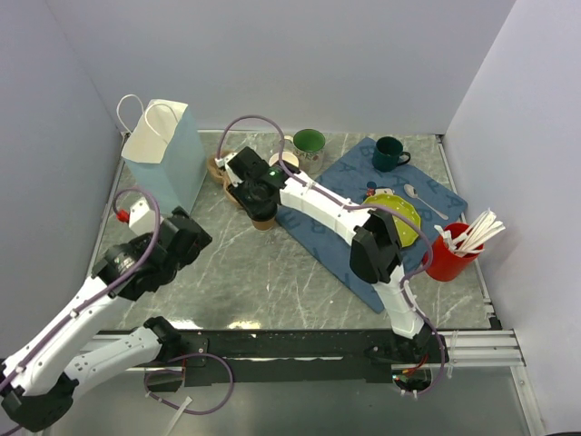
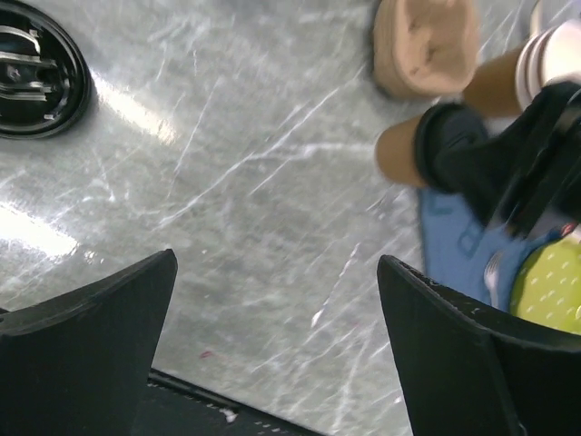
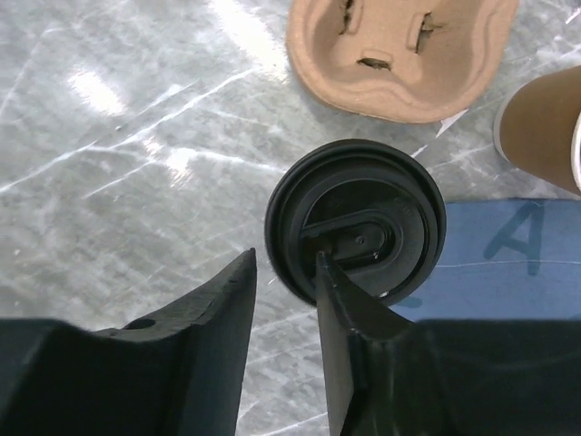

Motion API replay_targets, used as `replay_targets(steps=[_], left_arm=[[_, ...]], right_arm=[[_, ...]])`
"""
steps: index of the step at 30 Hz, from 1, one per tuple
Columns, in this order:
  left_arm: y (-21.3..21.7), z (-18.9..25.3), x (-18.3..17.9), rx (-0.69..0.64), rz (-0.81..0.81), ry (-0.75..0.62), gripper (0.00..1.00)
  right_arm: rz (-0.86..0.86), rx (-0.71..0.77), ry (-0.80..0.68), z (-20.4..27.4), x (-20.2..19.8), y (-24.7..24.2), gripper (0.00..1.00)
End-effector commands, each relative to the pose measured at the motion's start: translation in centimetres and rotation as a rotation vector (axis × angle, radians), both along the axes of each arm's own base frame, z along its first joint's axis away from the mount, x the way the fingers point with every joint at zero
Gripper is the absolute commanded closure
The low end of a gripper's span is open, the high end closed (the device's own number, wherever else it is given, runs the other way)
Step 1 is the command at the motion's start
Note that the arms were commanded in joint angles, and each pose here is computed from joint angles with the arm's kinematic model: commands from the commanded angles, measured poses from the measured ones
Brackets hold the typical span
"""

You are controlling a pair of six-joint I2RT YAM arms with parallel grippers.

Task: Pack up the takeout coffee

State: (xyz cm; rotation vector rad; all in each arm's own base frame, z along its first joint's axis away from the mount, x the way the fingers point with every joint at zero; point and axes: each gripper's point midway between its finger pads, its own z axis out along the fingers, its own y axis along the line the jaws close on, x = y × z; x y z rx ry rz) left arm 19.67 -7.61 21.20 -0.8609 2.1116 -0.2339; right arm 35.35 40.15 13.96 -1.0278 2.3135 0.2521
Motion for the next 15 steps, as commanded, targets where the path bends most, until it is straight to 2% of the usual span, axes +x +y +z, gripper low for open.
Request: replay_targets(steps=[1,5,7,9,10,11,13,15], left_arm=[[1.5,4.8,1.5,-0.014,0.155,-0.095,0.01],[3.8,9.6,2.7,0.001,0.312,-0.179,0.02],[4.6,13.2,4.8,0.003,0.348,-0.248,0.03],[6.3,14.9,6.8,0.045,0.382,-0.257,0.04],[6.5,15.6,7.8,0.023,0.399,-0.281,0.05],[6.3,15.4,8.6,-0.001,0.387,-0.263,0.05],[7.6,14.7,10.5,-0.006,0.434,-0.229,0.06],[8.1,13.6,12.3,-0.019,0.465,-0.187,0.07]], right_arm=[[0.012,0.166,-0.069,8.3,-0.8,-0.1,0.59],[-0.031,0.284,-0.053,13.2,-3.2,-1.9,0.58],[-0.048,0.291,-0.025,13.1,-4.6,-3.2,0.57],[-0.049,0.355,-0.044,15.8,-6.3,-4.5,0.57],[-0.052,0.342,-0.022,14.7,-7.2,-5.3,0.57],[-0.061,0.382,-0.045,16.6,-8.2,-6.4,0.57],[-0.08,0.377,-0.033,15.7,-9.3,-7.8,0.56],[-0.096,0.437,-0.053,17.3,-10.6,-9.2,0.56]])
